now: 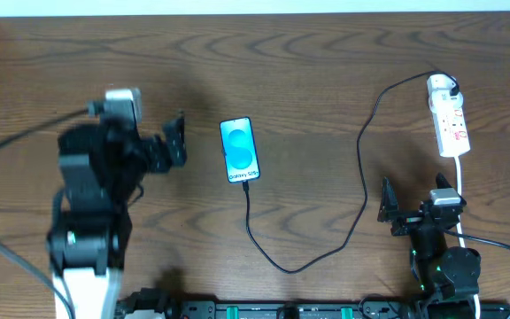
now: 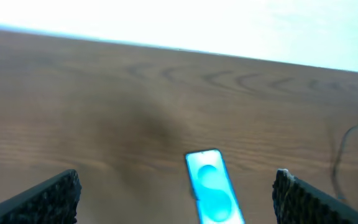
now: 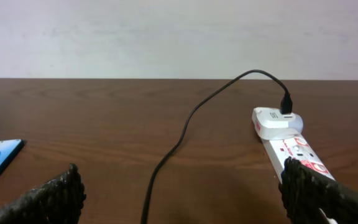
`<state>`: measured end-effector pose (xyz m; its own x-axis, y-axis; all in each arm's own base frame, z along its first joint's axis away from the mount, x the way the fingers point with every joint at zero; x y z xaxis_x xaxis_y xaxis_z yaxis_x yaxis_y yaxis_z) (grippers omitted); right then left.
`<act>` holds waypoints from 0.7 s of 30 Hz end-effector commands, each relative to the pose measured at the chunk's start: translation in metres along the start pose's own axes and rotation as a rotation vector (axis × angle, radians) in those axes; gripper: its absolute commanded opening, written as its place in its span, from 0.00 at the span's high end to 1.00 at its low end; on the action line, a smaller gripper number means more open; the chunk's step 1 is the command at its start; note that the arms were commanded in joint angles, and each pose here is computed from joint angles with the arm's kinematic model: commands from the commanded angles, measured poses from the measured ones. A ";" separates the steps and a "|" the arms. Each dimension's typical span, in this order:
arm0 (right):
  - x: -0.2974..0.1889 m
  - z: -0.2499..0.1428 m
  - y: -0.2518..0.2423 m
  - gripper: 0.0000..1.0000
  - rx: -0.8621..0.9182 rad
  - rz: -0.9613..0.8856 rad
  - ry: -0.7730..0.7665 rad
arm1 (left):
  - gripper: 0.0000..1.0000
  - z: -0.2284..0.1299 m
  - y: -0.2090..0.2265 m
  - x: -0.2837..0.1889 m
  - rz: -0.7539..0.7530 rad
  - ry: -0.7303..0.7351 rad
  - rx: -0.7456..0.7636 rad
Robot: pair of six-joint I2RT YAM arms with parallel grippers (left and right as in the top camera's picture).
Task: Plug charger to phone and switch on socket
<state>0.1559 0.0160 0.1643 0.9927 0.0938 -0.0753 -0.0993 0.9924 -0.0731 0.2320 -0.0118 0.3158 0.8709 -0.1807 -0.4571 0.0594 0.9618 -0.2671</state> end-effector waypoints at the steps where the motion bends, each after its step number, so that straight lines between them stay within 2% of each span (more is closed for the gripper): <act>1: 0.000 -0.001 0.000 0.01 -0.004 -0.006 -0.001 | 0.02 -0.026 0.006 -0.007 0.019 -0.043 0.163; 13: 0.000 -0.001 0.000 0.01 -0.004 -0.006 -0.001 | 0.02 -0.096 0.020 -0.005 -0.009 -0.287 0.222; 21: 0.000 -0.001 0.000 0.01 -0.005 -0.006 -0.001 | 0.02 -0.129 0.029 0.000 -0.008 -0.405 0.239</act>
<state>0.1558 0.0160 0.1645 0.9928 0.0938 -0.0741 -0.0992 0.9924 -0.0731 0.1738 -0.0110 0.2034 0.9815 -0.1551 -0.1122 0.1484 0.9867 -0.0658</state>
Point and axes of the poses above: each gripper's point midway between its finger pads, its own x axis out along the fingers, its own y axis along the line the jaws close on, z = x × y, the point moved 9 cm from there along -x, back along the fingers, and after that the axes turned 6 degrees about -x, right-handed, at the moved point
